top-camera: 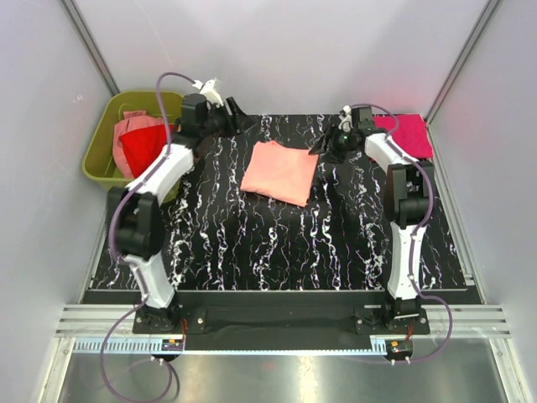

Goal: Fold and stack the t-shirts
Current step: Fold the tshirt

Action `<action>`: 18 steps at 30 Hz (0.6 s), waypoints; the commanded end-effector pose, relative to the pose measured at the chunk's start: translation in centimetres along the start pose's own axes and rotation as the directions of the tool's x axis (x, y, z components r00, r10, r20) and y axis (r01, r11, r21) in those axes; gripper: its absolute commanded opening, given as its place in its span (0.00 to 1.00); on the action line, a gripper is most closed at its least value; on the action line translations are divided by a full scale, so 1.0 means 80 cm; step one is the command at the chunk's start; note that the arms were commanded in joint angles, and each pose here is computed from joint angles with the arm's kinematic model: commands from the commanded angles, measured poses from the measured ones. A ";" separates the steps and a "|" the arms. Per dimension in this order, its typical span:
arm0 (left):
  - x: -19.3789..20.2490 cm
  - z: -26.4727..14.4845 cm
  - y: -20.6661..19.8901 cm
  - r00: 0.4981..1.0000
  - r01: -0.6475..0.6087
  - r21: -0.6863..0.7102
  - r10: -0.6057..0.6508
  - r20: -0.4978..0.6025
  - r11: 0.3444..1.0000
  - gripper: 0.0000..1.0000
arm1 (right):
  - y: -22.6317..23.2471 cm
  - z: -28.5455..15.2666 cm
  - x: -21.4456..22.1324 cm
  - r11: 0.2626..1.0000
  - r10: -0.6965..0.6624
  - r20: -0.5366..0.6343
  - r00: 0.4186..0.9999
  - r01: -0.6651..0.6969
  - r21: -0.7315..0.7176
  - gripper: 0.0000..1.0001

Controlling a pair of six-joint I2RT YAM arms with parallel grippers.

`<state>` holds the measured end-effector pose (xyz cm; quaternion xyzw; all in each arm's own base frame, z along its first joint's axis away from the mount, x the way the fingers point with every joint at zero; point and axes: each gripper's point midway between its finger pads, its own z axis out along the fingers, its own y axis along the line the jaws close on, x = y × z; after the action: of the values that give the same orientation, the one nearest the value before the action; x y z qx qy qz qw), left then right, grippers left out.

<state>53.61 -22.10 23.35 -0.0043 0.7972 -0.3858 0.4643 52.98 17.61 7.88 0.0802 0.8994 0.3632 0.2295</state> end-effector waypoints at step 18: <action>0.194 -0.070 0.071 0.964 -0.029 -0.100 0.002 -0.264 0.995 0.51 | 0.047 -0.045 0.160 0.992 -0.101 -0.127 0.987 0.110 0.066 0.60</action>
<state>40.68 -19.37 7.45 -0.0183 0.8970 -0.3162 0.3084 39.37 22.71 5.46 0.0244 0.9366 0.3215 0.1370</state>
